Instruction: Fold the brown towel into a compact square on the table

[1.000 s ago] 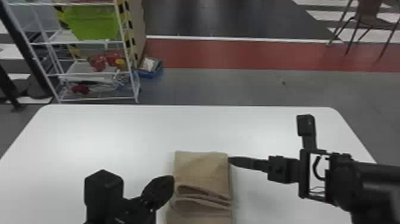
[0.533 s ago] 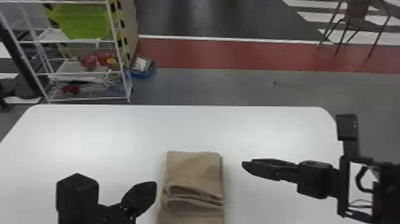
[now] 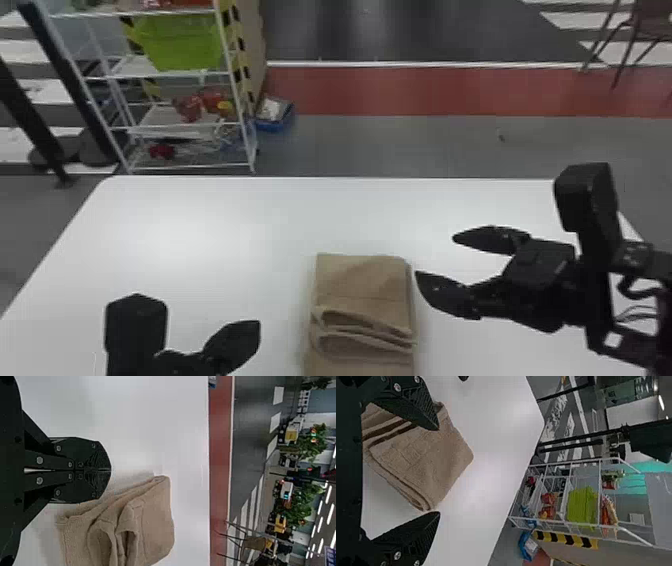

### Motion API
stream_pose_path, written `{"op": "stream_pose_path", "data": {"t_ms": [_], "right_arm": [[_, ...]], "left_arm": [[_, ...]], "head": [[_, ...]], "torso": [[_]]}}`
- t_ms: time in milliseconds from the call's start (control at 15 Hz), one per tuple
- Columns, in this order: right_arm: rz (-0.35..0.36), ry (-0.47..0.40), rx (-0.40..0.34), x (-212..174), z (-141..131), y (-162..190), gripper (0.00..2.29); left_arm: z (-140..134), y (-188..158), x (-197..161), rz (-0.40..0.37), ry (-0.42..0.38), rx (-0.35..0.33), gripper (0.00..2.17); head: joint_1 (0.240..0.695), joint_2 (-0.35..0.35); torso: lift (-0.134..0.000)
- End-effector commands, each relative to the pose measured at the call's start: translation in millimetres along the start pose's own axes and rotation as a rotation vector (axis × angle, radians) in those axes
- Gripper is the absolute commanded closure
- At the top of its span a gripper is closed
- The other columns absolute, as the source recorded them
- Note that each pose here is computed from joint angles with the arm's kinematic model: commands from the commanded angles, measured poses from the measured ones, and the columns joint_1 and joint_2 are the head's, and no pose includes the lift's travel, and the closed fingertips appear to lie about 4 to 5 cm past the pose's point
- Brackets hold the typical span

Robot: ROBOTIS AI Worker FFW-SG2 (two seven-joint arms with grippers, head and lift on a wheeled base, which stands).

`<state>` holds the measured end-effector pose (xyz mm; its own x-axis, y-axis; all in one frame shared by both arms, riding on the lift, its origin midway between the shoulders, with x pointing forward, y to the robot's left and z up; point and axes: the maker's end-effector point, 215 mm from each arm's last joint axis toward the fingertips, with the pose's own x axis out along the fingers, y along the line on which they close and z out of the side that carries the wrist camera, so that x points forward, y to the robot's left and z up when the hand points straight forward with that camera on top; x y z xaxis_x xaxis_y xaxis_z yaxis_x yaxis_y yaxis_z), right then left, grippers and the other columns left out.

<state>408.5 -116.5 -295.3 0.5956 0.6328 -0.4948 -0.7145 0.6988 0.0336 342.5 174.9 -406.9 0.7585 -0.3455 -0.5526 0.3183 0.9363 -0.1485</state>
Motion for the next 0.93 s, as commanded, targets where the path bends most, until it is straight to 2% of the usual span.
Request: {"op": "stream_pose_path", "data": {"t_ms": [0,133,267,400,600,867], "right_arm": [[0.039,0.018,-0.178,12,12,23,0.20],[0.084,0.077,-0.305,28,11,43,0.22],[0.151,0.136,-0.339,43,2,57,0.31],[0.189,0.143,-0.437,51,-2,63,0.31],[0.210,0.176,-0.447,62,-8,54,0.31],[0.203,0.178,-0.472,73,2,37,0.31]], "left_arm": [[-26,10,-5,0.010,0.081,-0.041,2.01],[-40,6,-7,-0.003,0.133,-0.060,2.01],[-47,-1,-6,-0.020,0.161,-0.078,2.01],[-48,-5,-7,-0.028,0.170,-0.079,2.01],[-49,-12,-8,-0.045,0.182,-0.092,2.01],[-34,-36,-13,-0.114,0.159,-0.124,2.01]], "head": [[0.695,0.081],[0.695,0.126],[0.695,0.186],[0.695,0.210],[0.695,0.220],[0.695,0.199]], "torso": [[-0.123],[-0.123],[-0.123],[-0.123],[-0.123],[-0.123]]}}
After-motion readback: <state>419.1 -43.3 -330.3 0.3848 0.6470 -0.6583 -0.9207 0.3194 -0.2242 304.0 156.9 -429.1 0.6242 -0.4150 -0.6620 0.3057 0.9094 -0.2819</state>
